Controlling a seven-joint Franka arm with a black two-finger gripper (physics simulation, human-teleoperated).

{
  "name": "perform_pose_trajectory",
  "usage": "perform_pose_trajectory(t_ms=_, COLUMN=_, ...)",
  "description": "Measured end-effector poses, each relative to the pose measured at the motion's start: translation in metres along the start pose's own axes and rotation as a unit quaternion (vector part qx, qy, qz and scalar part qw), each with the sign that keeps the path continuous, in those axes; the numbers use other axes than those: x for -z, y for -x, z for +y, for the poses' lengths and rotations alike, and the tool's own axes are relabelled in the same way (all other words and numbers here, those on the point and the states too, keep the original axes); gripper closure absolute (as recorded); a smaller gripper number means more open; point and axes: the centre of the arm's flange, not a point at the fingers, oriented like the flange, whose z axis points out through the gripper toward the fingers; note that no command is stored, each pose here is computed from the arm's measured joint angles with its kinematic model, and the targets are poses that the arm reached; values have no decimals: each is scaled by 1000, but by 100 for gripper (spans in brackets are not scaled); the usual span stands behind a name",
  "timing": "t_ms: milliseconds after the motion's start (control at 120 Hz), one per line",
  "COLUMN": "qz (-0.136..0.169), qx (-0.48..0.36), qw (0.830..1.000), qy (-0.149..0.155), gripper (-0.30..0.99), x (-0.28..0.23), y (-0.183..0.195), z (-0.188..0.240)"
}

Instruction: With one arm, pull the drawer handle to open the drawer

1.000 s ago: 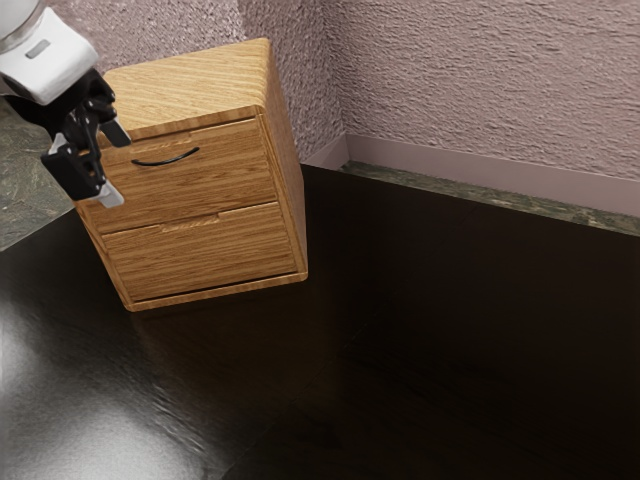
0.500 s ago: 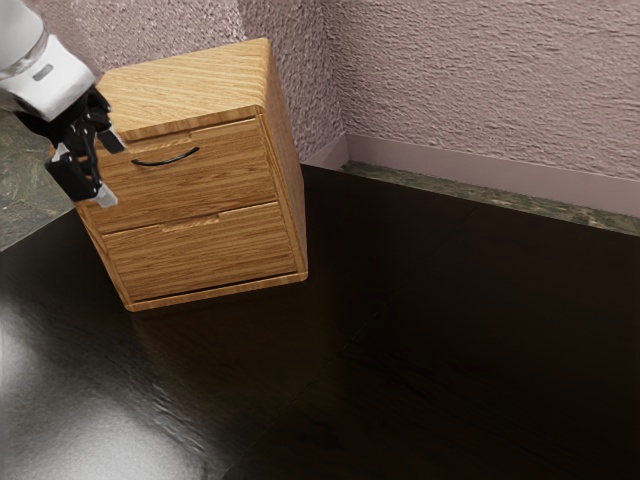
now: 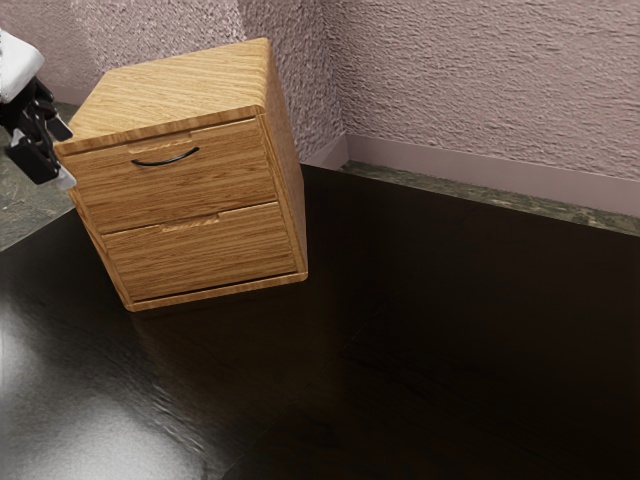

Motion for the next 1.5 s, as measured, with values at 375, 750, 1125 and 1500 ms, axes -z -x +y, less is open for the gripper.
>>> perform_pose_trajectory(t_ms=375, qz=8, qx=20, qw=1000, qy=-8, gripper=0, x=-5, y=4, z=-9)
perform_pose_trajectory(t_ms=750, qz=23, qx=15, qw=1000, qy=-7, gripper=0, x=-9, y=9, z=-13)
perform_pose_trajectory(t_ms=1125, qz=17, qx=-14, qw=1000, qy=-3, gripper=0, x=-30, y=3, z=-18)
perform_pose_trajectory(t_ms=1500, qz=32, qx=-42, qw=999, qy=-6, gripper=0, x=-47, y=-8, z=-21)
